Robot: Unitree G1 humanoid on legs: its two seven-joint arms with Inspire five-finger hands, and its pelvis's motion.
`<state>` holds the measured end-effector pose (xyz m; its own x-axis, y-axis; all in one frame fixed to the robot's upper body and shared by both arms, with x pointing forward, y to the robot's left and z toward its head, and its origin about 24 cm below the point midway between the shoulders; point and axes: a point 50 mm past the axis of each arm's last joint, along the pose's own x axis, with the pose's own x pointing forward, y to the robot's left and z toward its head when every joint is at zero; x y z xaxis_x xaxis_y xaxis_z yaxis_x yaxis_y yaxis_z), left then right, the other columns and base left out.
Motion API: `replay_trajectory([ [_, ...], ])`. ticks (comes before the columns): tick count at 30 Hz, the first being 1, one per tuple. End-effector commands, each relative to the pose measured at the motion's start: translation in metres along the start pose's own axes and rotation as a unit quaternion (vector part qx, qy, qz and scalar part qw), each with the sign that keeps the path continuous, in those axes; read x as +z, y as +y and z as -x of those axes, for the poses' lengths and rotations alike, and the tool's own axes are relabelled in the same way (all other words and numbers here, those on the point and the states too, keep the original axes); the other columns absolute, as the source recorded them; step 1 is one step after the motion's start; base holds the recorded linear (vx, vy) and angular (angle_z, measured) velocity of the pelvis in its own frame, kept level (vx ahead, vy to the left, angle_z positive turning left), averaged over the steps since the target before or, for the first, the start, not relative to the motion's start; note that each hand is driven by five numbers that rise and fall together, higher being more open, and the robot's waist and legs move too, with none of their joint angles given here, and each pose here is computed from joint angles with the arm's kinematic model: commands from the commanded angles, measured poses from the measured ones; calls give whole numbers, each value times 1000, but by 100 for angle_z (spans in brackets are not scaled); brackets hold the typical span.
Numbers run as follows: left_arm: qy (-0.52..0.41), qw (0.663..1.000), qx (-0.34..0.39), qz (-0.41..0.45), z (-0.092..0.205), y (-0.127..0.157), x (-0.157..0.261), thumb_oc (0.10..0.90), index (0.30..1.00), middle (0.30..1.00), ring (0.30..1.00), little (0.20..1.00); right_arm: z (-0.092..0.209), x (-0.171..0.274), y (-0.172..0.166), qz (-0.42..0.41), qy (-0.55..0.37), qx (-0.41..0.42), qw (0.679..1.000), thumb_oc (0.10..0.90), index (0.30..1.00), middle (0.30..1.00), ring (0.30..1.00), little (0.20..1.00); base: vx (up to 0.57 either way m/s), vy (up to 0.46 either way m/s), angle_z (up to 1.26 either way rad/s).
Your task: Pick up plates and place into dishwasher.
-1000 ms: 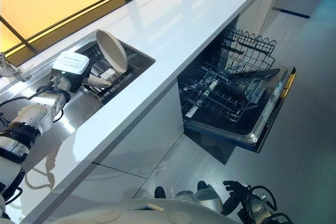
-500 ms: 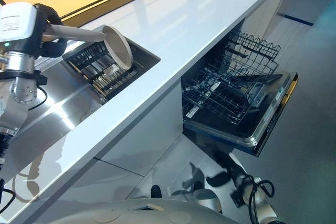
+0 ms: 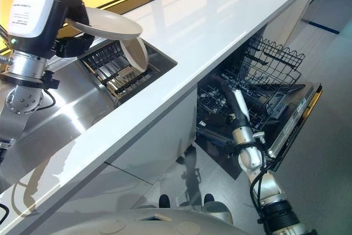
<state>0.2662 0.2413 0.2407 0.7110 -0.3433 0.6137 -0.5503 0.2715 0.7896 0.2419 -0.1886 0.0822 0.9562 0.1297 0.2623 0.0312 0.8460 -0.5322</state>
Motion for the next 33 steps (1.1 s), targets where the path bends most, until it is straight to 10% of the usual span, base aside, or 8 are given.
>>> replay_trajectory([
  [1, -53, 994, 89, 32, -20, 34, 14, 100, 300, 300, 300, 200, -32, 78, -40, 54, -229, -97, 967, 800, 900, 900, 900, 900, 0, 0, 0],
  [19, -214, 948, -17, 237, -42, 31, 90, 100, 300, 300, 300, 200, -60, 158, -48, 182, -377, -67, 906, 800, 900, 900, 900, 900, -7, -2, 4],
  [33, -205, 967, 20, 152, -50, 35, 88, 100, 300, 300, 300, 200, -59, 155, -56, 137, -368, -150, 908, 800, 900, 900, 900, 900, 0, 0, 1],
])
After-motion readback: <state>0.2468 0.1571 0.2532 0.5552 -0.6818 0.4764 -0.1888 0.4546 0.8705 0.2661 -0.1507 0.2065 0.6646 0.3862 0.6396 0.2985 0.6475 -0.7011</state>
